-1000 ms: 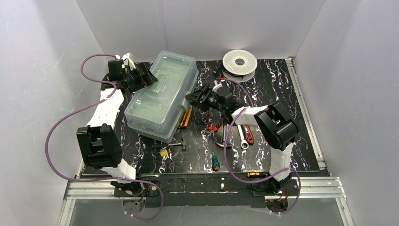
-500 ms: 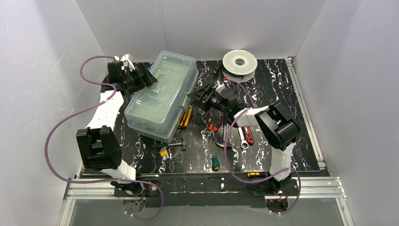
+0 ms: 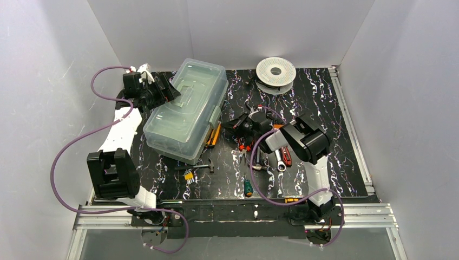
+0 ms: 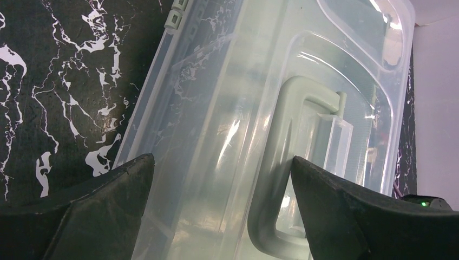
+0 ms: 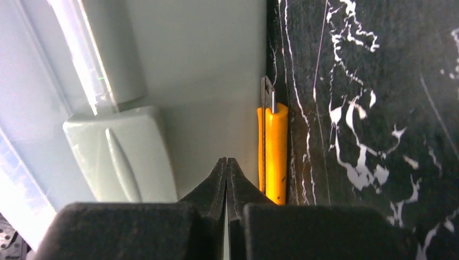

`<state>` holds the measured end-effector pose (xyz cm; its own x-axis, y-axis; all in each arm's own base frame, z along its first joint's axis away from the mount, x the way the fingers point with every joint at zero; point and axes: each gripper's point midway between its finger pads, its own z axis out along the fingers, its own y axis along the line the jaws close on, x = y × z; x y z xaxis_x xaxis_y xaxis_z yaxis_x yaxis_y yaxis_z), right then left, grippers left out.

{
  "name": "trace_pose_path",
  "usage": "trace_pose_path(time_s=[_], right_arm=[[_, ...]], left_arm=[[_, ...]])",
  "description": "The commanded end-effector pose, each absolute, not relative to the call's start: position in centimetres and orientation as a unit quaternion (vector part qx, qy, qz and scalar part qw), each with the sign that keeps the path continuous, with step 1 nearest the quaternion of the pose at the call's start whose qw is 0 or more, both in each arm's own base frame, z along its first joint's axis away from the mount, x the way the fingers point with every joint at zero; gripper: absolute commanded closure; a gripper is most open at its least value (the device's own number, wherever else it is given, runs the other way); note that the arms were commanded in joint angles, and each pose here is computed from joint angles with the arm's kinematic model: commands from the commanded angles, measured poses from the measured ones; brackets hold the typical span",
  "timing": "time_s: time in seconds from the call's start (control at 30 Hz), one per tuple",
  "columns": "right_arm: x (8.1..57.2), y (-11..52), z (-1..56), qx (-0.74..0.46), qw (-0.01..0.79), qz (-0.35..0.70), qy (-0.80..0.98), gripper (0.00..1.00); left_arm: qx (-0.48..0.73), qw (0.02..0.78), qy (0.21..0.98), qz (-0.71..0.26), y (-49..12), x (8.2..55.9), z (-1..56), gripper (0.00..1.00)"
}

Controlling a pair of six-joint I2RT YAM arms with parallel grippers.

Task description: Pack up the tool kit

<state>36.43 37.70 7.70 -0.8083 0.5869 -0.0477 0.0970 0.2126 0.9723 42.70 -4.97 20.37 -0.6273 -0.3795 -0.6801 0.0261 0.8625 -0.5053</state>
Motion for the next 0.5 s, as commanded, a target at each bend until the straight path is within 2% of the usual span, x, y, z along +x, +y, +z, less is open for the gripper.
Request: trace_pose_path(time_s=[0.0, 0.2, 0.47], right_arm=[[37.5, 39.6, 9.7, 0.214, 0.203, 0.611, 0.734, 0.99], [38.1, 40.8, 10.8, 0.210, 0.195, 0.616, 0.734, 0.99], [36.5, 41.4, 21.0, 0.145, 0.244, 0.696, 0.659, 0.99]], left_arm=[[-0.087, 0.421, 0.865, -0.257, -5.8, 41.2, 21.9, 0.03], [-0.086, 0.424, 0.863, -0.261, -5.9, 41.3, 21.7, 0.02], [-0.087, 0.422, 0.864, -0.261, -5.9, 41.4, 21.5, 0.02]])
